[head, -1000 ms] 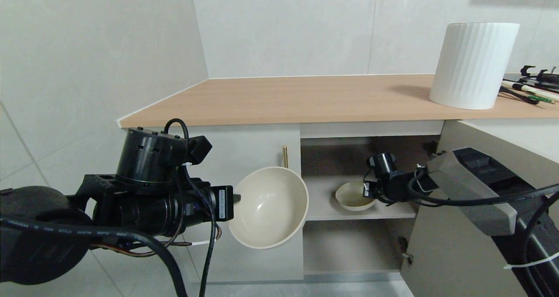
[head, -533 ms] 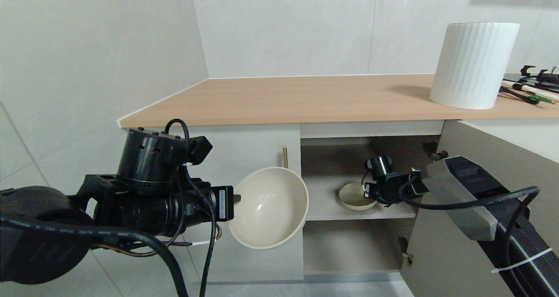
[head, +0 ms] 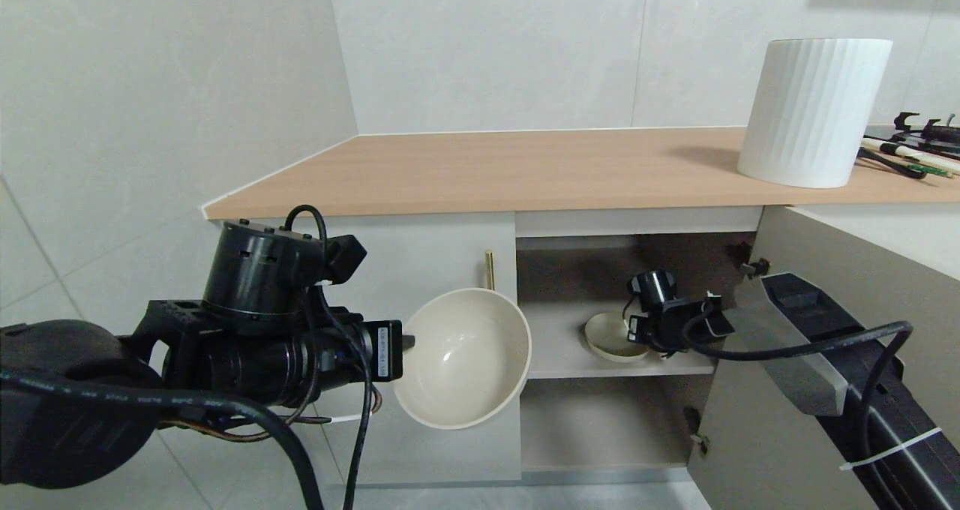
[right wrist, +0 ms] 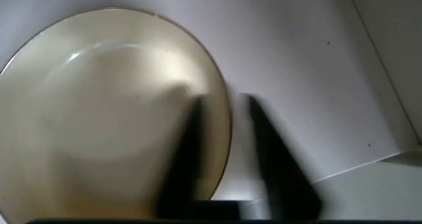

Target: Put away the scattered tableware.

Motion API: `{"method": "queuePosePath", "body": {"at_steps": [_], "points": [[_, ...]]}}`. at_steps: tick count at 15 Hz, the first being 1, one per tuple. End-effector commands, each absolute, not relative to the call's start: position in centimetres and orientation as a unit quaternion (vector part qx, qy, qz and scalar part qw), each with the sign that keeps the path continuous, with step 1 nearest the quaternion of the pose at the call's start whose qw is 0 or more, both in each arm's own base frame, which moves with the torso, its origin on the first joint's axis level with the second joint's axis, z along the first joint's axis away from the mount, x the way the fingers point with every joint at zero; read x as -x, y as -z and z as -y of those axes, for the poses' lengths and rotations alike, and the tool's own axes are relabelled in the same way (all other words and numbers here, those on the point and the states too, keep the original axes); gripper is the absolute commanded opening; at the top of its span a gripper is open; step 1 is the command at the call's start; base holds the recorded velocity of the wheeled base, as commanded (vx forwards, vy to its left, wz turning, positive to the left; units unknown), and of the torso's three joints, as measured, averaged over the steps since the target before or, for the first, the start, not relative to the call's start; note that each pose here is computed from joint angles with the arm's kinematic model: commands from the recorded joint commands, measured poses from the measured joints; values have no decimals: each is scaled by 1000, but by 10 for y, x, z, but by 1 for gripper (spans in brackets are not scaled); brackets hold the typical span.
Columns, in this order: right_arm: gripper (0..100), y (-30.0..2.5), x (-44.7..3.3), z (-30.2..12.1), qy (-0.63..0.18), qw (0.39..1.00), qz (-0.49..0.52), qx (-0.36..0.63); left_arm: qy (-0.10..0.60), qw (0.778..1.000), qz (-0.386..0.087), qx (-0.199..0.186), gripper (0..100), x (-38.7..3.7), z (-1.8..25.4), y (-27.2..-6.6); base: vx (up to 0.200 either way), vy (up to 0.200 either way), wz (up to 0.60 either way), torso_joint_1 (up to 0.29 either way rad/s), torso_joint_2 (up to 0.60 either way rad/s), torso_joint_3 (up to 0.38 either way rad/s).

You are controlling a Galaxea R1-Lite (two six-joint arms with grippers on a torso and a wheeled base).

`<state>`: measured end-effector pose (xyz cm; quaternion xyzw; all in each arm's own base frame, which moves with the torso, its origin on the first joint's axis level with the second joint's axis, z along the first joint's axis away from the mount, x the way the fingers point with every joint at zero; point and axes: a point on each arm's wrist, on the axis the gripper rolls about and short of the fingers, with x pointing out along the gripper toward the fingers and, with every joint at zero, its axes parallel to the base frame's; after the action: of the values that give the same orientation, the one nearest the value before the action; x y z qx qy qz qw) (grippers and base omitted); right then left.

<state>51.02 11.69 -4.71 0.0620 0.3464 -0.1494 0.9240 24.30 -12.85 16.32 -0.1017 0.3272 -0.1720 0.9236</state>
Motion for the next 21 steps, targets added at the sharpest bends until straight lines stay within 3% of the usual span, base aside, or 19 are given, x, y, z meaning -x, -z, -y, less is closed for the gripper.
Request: {"method": "queuePosePath", "body": {"at_steps": [1, 4, 12, 15, 21], "points": [[100, 38, -510, -118, 149, 926, -340, -67, 171, 923, -329, 101, 0, -244, 129, -162, 0, 0, 0, 0, 0, 0], [100, 14, -495, -114, 155, 918, -355, -79, 169, 921, -338, 99, 0, -246, 130, -157, 0, 0, 0, 0, 0, 0], [100, -122, -393, -123, 55, 932, -345, -100, 148, 922, -349, 77, 0, -248, 139, -149, 0, 0, 0, 0, 0, 0], [100, -147, -357, -144, 8, 938, -336, -80, 138, 910, -387, 54, 0, -250, 148, -142, 0, 0, 0, 0, 0, 0], [100, -196, -283, -174, -74, 936, -341, -53, 108, 909, -402, 4, 0, -251, 171, -119, 0, 0, 0, 0, 0, 0]]}}
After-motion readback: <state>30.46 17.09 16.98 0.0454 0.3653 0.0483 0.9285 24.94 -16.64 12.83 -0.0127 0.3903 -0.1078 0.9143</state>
